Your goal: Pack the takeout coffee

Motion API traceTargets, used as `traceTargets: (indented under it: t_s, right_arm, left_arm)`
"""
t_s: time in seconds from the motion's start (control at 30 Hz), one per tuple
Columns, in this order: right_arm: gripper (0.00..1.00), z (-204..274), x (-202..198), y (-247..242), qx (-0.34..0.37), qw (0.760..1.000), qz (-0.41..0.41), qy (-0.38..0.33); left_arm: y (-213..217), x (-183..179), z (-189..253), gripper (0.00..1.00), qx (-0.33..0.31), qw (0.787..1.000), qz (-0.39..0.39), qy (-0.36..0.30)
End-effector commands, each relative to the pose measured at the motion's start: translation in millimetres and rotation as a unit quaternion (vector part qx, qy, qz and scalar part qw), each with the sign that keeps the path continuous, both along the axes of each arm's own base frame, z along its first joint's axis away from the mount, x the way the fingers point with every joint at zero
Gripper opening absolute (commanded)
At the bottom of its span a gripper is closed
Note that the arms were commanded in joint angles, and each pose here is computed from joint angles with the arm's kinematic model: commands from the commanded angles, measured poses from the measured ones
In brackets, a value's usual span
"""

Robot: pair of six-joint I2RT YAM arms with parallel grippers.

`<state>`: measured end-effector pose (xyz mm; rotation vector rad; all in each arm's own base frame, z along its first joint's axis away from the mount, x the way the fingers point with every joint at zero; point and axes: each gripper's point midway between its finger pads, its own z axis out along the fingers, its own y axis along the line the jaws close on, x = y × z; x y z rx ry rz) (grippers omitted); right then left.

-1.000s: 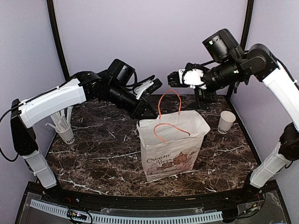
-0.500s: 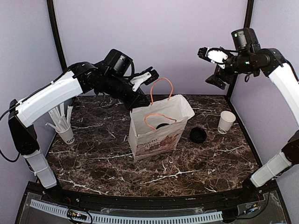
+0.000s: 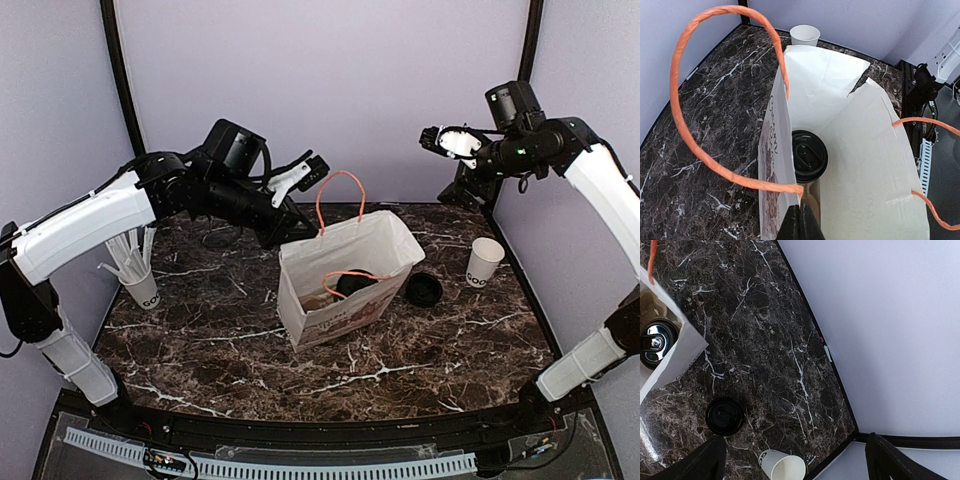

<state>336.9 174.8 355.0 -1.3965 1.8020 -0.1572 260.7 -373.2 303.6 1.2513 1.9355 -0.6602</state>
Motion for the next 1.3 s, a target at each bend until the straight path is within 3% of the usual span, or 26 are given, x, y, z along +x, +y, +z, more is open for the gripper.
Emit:
traceTargets:
  t_s: [0.0, 0.63, 0.87, 1.07, 1.27]
  right_arm:
    - [0.99, 19.5, 1.7, -3.7, 0.027, 0.999, -0.01, -0.023]
    - [0.99, 8.6, 7.6, -6.4, 0.026, 1.0, -0.015, -0.004]
    - [0.99, 6.7, 4.8, -7.1, 0.024, 1.0, -0.013, -0.001]
    - [0.99, 6.3, 1.3, -8.9, 0.022, 1.0, -0.012, -0.002]
    - [0.99, 6.0, -0.9, -9.8, 0.021, 1.0, -0.011, -0.002]
  left_arm:
    - [-11.3, -23.7, 20.3, 0.0, -0.051, 0.998, -0.029, 0.004]
    - [-40.3, -121.0, -4.2, 0.0, -0.043, 0.99, -0.118, 0.056]
    - [-42.8, -139.2, -6.4, 0.0, -0.049, 0.988, -0.131, 0.063]
    - [-42.2, -133.1, -0.8, 0.0, -0.051, 0.991, -0.115, 0.046]
    - [-38.5, -101.0, -3.2, 0.0, -0.02, 0.998, -0.067, 0.002]
